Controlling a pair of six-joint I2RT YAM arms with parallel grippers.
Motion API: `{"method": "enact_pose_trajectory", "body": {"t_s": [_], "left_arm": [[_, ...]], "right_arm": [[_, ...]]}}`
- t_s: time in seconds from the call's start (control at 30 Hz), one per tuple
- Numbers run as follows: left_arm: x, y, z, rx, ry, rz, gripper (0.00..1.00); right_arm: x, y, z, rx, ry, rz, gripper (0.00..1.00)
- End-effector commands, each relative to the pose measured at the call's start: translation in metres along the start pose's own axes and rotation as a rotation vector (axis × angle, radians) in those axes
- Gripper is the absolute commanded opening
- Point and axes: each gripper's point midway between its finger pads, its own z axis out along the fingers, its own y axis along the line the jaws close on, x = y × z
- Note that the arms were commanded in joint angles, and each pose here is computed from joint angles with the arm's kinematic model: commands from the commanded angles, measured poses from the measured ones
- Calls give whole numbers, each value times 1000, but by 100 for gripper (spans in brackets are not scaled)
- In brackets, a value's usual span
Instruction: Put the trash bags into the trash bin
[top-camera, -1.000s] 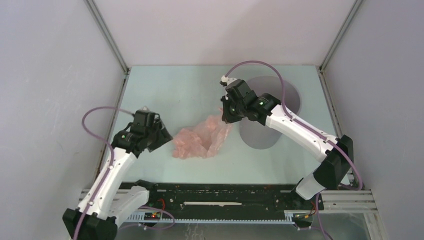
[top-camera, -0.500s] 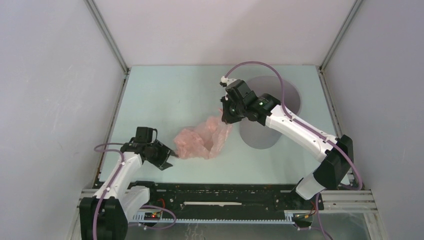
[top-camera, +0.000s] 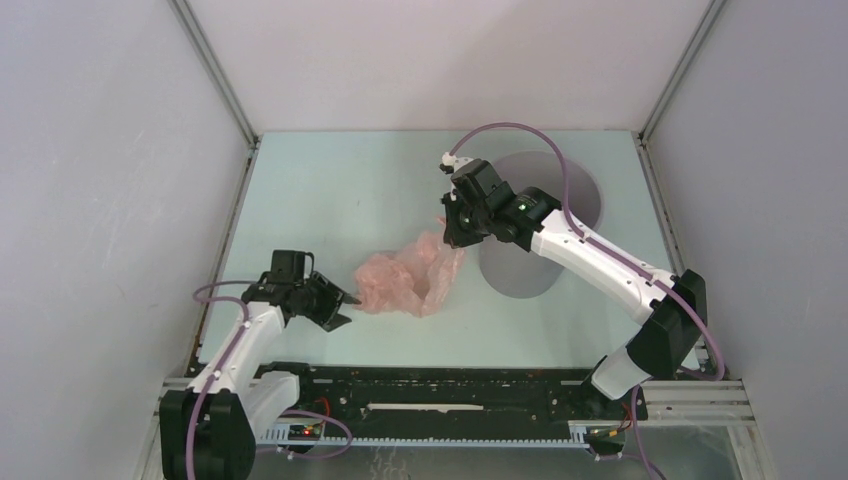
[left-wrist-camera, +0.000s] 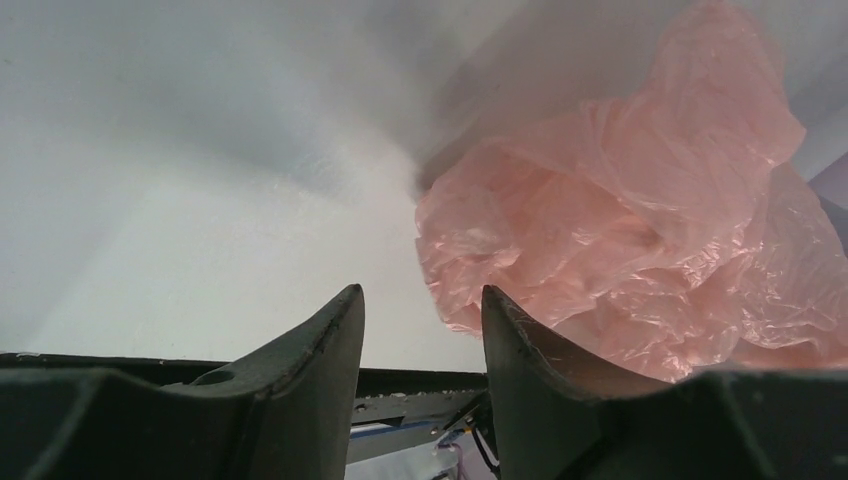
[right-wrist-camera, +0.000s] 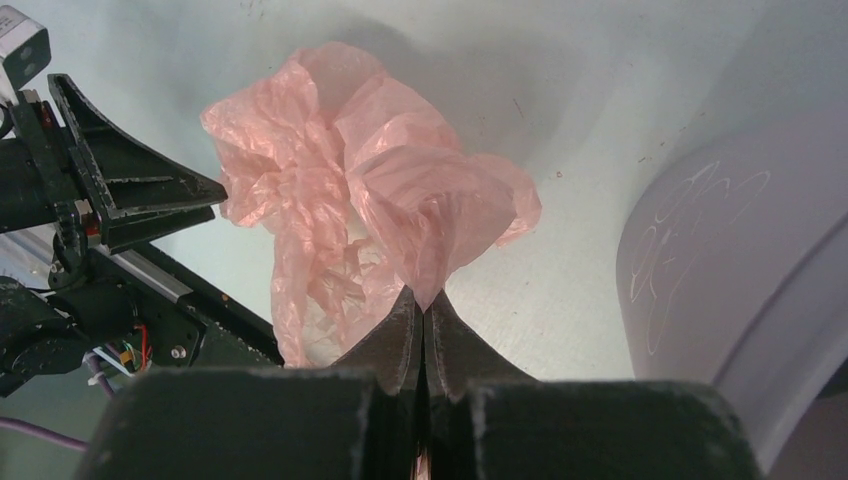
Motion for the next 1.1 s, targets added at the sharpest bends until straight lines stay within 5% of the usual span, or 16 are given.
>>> {"method": "enact_pose_trajectory", "body": {"t_s": [0.0,0.43,0.77,1.07], "left_arm": [[-12,-26,-17,74,-60,67,50],[-8,-25,7,132,-16,43,57],[-11,-12,31,94,6,65,38],[-11,-15,36,92,32,87,38]], "right_arm": [[-15,10,-9,-33,-49,-6,0],[-19,10,-12,-26,-63,-11,0],[-21,16,-14,-37,-70,-2,0],[-19,15,-12,-16,-74,8,0]]}}
